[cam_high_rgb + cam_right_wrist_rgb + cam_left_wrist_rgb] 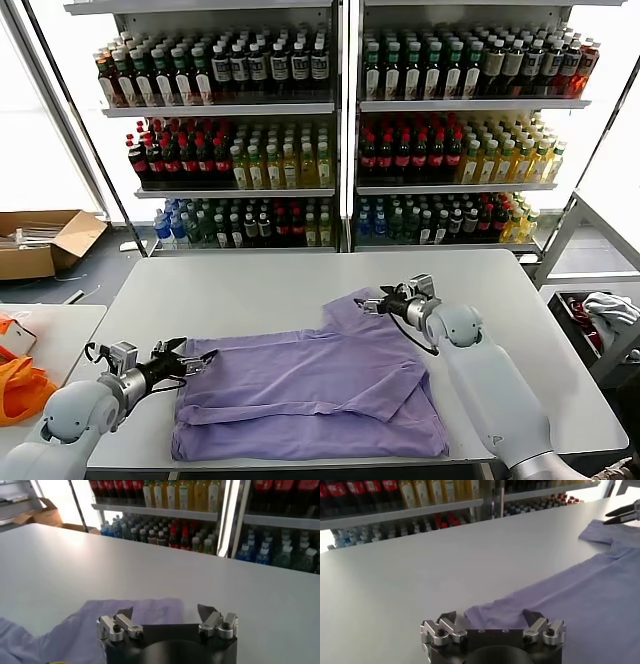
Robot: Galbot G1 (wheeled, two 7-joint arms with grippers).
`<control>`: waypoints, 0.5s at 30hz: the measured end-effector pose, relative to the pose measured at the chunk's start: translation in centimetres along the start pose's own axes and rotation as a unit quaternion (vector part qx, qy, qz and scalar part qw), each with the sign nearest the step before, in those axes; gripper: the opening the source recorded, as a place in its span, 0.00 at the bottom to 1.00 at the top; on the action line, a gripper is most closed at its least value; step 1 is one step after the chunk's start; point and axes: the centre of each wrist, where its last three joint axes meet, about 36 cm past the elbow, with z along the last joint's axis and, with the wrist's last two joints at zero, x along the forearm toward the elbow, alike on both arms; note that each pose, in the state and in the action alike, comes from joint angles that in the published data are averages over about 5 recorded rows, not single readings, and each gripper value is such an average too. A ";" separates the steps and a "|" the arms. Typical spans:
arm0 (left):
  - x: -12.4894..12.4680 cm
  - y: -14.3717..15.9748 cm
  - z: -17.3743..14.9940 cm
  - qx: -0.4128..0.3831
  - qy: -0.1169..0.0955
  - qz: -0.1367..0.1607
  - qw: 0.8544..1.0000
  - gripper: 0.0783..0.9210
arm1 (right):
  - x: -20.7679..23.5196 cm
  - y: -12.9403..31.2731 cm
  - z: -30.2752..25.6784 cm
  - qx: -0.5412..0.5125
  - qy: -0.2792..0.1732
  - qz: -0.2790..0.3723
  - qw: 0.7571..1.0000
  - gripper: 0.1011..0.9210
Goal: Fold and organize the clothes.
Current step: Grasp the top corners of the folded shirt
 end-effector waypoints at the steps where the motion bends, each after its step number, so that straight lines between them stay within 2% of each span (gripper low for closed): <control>1: -0.1 0.1 0.0 0.001 0.001 0.001 1.000 0.81 | -0.1 0.0 0.1 0.000 0.002 0.000 1.000 0.71; 15: -0.6 0.0 0.4 0.010 0.004 0.012 1.000 0.34 | -0.1 0.5 0.8 -0.019 0.002 -0.002 1.000 0.22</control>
